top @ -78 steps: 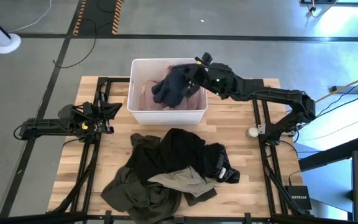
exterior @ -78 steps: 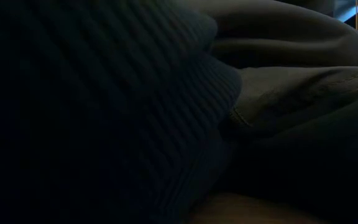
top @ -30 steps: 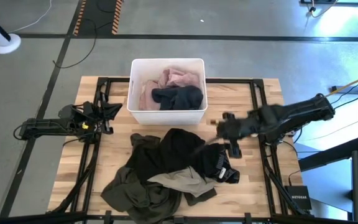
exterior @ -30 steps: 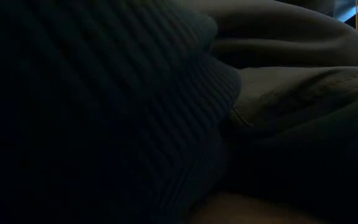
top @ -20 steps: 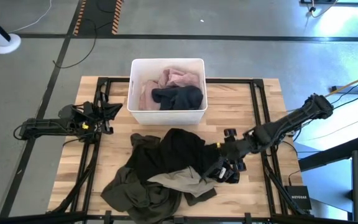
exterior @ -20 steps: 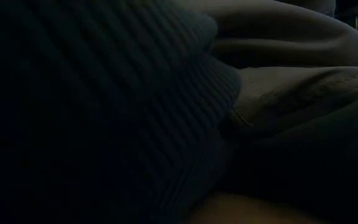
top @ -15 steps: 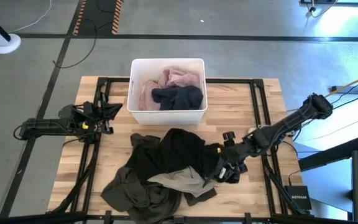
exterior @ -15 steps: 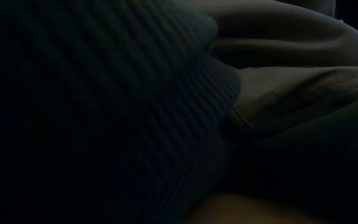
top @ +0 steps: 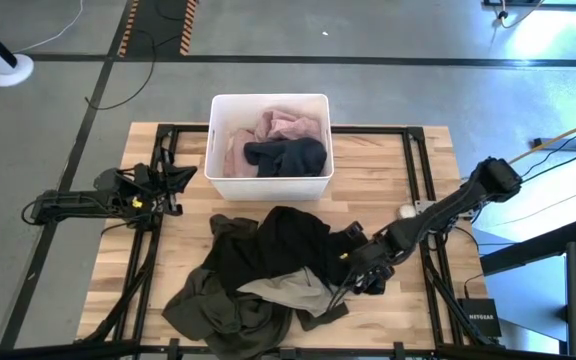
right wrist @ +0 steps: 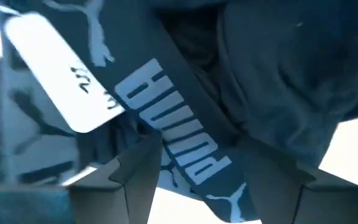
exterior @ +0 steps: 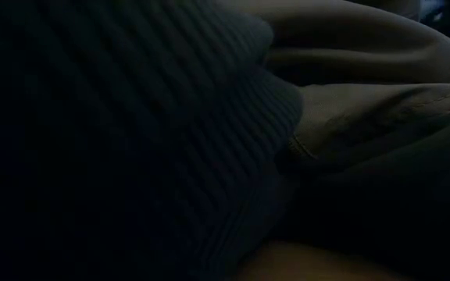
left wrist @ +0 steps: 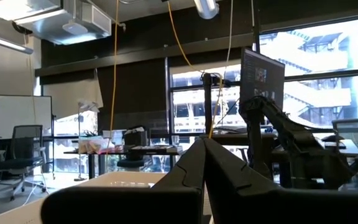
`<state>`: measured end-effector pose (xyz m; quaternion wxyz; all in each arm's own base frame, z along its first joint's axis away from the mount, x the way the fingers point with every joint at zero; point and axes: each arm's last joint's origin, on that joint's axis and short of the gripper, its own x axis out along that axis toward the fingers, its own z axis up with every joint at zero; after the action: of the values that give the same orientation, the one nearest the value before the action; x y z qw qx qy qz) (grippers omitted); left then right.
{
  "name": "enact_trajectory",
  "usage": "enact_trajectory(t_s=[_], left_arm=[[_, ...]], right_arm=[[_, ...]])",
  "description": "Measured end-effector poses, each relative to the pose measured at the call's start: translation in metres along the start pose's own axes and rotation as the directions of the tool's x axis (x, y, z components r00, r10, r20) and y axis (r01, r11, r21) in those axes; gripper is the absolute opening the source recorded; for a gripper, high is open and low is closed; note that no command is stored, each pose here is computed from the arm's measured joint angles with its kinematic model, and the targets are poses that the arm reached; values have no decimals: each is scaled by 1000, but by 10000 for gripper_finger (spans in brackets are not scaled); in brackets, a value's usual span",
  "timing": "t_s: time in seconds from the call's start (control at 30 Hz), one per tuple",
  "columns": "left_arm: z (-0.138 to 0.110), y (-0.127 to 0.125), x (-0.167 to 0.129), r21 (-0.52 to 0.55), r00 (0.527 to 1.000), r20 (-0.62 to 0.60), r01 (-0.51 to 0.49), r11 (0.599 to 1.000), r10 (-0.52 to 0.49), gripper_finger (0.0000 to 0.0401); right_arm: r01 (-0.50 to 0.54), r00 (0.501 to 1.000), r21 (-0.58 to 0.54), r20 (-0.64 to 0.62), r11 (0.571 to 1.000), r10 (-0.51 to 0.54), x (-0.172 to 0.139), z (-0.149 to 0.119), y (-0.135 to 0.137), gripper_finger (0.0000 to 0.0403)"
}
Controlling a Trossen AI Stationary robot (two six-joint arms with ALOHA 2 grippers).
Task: Sort clothes
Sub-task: Put the black boxer into the white laundry organizer
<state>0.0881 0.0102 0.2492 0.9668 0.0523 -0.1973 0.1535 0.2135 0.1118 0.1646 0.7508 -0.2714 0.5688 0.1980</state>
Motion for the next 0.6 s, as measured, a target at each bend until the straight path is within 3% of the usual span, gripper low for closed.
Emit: enact_trajectory(t_s=[0.23,0.6], left_arm=[[0,0,0,0,1000,0,0,1000,0,0],[0,0,0,0,1000,0,0,1000,0,0]], right_arm=[[117,991,-51,-52,992,-120,15,7,-4,225],[45,995,-71,-85,997,-51,38,11,-8,218]])
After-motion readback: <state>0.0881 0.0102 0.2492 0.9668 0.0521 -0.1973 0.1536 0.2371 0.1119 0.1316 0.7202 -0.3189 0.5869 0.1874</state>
